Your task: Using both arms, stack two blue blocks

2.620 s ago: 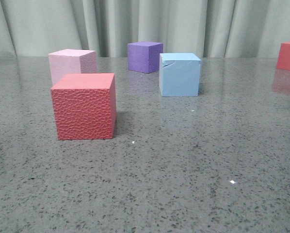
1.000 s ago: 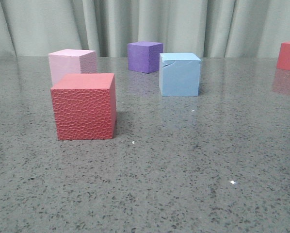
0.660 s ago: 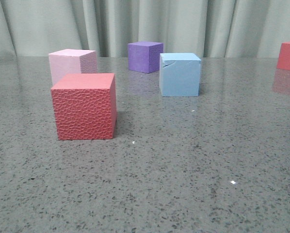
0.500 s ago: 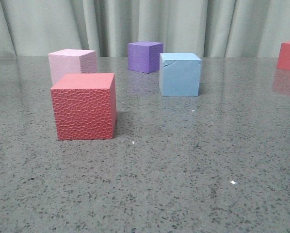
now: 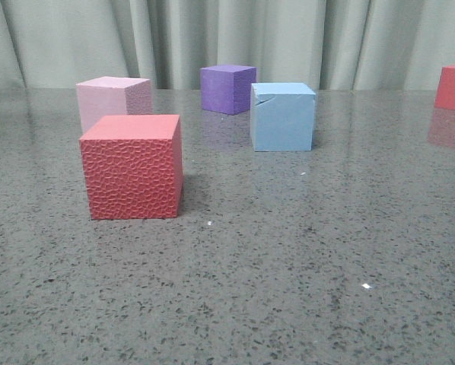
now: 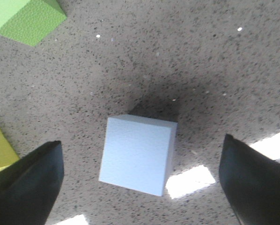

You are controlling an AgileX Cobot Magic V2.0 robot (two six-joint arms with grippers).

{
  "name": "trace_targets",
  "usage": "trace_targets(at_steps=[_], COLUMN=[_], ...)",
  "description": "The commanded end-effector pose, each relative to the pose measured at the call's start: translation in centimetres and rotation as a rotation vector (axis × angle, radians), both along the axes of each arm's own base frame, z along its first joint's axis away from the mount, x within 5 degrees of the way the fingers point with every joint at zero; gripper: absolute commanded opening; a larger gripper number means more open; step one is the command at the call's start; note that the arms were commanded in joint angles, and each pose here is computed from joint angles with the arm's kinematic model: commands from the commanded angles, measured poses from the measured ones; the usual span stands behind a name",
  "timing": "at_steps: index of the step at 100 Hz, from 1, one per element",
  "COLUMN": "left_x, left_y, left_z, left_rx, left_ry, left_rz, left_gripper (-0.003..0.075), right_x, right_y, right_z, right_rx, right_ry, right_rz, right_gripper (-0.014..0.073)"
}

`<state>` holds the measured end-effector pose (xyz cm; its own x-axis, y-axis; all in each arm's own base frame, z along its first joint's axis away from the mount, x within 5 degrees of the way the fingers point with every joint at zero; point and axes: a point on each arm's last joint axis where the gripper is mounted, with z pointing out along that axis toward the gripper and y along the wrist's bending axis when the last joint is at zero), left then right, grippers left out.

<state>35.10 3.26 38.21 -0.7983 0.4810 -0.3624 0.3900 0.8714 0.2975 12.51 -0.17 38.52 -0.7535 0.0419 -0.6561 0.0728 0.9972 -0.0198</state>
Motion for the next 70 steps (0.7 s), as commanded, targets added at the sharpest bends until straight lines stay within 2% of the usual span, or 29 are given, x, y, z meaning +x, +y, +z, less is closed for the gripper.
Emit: trace_targets(at_steps=[1, 48, 70], left_x=[-1.37, -1.31, -1.25], left_y=[0.3, 0.19, 0.03], left_z=[2.35, 2.37, 2.25], left_rx=[0.045, 0.037, 0.049], left_ry=[-0.043, -0.049, -0.04], left_rz=[0.005, -0.007, -0.069], left_gripper=[0.064, 0.064, 0.064], right_x=[0.08, 0.12, 0.12], right_y=[-0.15, -0.14, -0.14], right_z=[1.03, 1.07, 1.07], right_rx=[-0.013, -0.012, -0.012], right_ry=[-0.08, -0.086, -0.086], right_rz=[0.0, 0.001, 0.001], right_gripper=[0.0647, 0.0647, 0.0647])
